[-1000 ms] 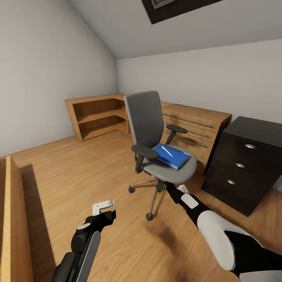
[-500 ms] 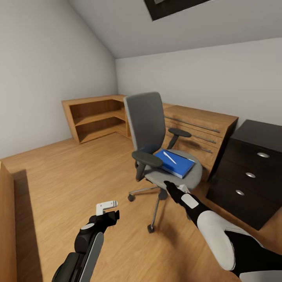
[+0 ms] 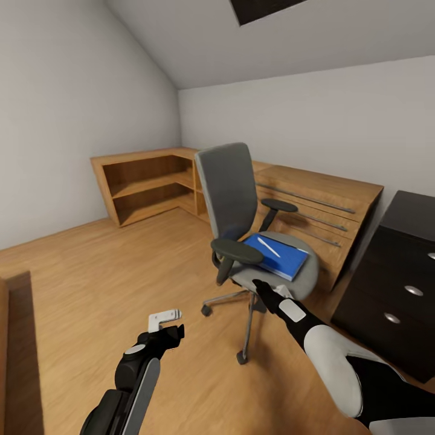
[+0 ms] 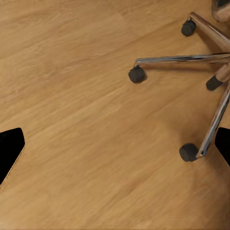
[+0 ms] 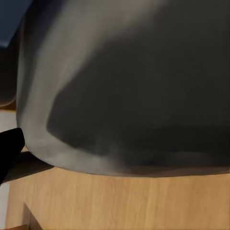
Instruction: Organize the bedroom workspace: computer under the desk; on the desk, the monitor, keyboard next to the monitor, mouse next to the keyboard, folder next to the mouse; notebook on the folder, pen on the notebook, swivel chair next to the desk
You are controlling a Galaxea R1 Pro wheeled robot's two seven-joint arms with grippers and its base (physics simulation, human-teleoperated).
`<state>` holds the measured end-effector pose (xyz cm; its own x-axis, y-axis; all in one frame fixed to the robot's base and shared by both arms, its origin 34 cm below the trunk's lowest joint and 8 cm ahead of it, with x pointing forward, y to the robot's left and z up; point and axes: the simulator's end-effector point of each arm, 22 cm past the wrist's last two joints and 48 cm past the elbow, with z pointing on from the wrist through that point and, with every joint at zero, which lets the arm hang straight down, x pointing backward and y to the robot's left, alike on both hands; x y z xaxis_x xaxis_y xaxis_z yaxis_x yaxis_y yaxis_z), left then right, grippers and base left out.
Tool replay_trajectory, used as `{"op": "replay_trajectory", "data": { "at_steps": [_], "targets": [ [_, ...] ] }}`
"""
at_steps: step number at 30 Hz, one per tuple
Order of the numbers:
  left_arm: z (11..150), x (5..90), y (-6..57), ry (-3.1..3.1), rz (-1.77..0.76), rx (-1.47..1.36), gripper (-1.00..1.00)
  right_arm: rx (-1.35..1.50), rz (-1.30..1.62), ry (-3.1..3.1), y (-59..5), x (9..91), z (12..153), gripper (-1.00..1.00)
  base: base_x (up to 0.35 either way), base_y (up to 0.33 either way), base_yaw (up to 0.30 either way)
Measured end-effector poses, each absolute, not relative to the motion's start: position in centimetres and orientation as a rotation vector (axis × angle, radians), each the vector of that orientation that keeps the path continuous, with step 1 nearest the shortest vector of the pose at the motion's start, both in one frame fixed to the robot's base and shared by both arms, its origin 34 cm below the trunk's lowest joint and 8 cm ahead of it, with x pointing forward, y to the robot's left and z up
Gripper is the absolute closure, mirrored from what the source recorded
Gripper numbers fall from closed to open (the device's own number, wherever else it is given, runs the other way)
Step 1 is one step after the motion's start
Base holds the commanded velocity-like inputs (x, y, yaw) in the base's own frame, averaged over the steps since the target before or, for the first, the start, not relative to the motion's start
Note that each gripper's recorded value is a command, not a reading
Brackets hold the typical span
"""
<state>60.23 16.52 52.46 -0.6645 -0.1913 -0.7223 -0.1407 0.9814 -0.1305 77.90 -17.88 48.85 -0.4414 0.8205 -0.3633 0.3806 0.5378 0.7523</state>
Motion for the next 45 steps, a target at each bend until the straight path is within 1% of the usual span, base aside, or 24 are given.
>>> {"op": "replay_trajectory", "data": {
  "at_steps": [8, 18, 26, 35, 43, 45],
  "targets": [
    [52.5, 60.2, 16.5, 2.307, -0.08, -0.23, -1.0, 0.967, 0.761, 2.043, -17.8, 77.9, 48.8, -1.0, 0.276, 0.113, 0.016],
    [52.8, 60.3, 16.5, 2.301, -0.08, -0.23, -1.0, 0.964, 0.761, 2.027, -17.9, 78.1, 49.4, -1.0, 0.032, 0.008, 0.141],
    [53.2, 60.3, 16.5, 2.293, -0.081, -0.23, -1.0, 0.965, 0.727, 1.98, -18.9, 78.5, 50.2, -1.0, 0.001, 0.0, 0.177],
    [53.2, 60.3, 16.5, 2.292, -0.081, -0.229, -1.0, 0.967, 0.724, 1.978, -19.0, 78.5, 50.3, -1.0, -0.012, 0.0, 0.021],
    [53.4, 60.4, 16.6, 2.289, -0.083, -0.229, -1.0, 0.974, 0.725, 1.999, -18.5, 77.9, 49.5, -1.0, -0.271, 0.0, 0.0],
    [53.4, 60.4, 16.7, 2.287, -0.081, -0.231, -1.0, 0.978, 0.721, 2.023, -18.1, 77.3, 48.6, -1.0, -0.073, 0.0, 0.0]
  ]
}}
